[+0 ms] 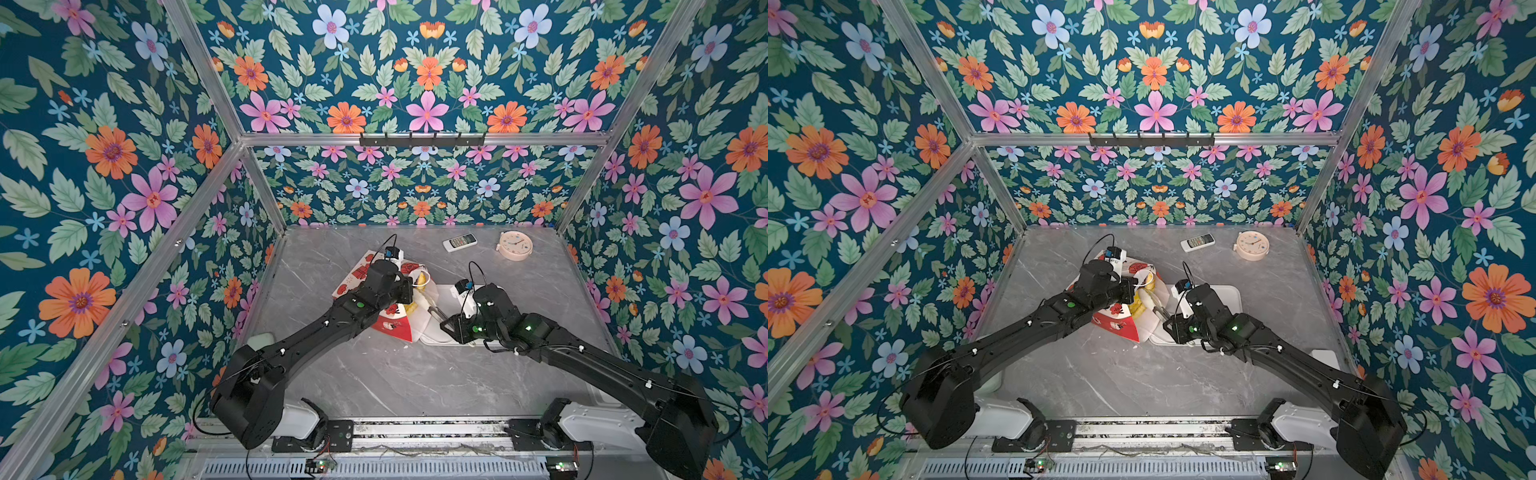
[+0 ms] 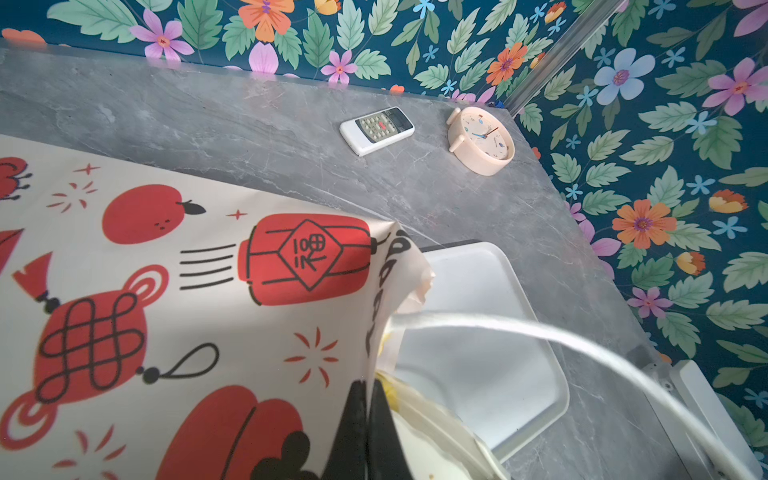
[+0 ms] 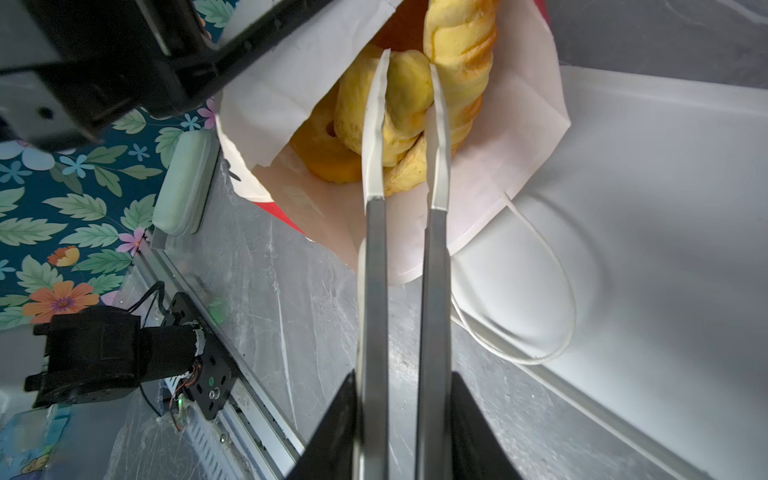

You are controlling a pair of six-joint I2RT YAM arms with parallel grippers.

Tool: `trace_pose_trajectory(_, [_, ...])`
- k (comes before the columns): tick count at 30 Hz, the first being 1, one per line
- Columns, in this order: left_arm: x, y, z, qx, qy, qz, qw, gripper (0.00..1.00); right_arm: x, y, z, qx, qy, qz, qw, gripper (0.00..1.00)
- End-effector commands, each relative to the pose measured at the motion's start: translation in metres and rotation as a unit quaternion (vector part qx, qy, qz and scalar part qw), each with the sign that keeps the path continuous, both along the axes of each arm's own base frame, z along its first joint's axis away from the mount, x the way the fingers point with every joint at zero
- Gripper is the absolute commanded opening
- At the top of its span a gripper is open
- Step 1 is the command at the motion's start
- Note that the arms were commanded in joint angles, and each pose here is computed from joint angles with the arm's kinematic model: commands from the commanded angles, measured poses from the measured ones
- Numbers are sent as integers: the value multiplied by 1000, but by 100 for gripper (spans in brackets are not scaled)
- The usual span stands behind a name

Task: Take the fake bread out of the paper bag
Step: 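Insert the tongs into the bag and pinch a yellow bread, then pull the bread out with the tongs and lower it onto the white tray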

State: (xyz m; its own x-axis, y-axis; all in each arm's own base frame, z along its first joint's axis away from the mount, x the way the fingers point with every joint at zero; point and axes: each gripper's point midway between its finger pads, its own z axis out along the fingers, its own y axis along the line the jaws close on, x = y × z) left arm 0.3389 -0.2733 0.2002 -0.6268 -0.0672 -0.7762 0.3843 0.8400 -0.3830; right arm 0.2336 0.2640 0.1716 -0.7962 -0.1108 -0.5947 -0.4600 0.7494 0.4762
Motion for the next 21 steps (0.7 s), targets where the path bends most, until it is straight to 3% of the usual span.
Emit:
trace_pose_trajectory(1, [4,-3,7,-11,-13,0,1000,0,0,5,7,15,-5,7,1000,38])
trace_pose_trajectory(8, [3,-4,7,-12,-13,-2,1000,0,1,10,-2,15,8,11,1000,38])
trace_pose_trajectory(16, [5,0,8,-10,-16,7,1000,0,1,0,8,9,-13,-1,1000,23])
trace_pose_trajectory(21, [11,2,14,-20,-17,23,999,0,-9,-19,15,-11,-21,-13,1000,19])
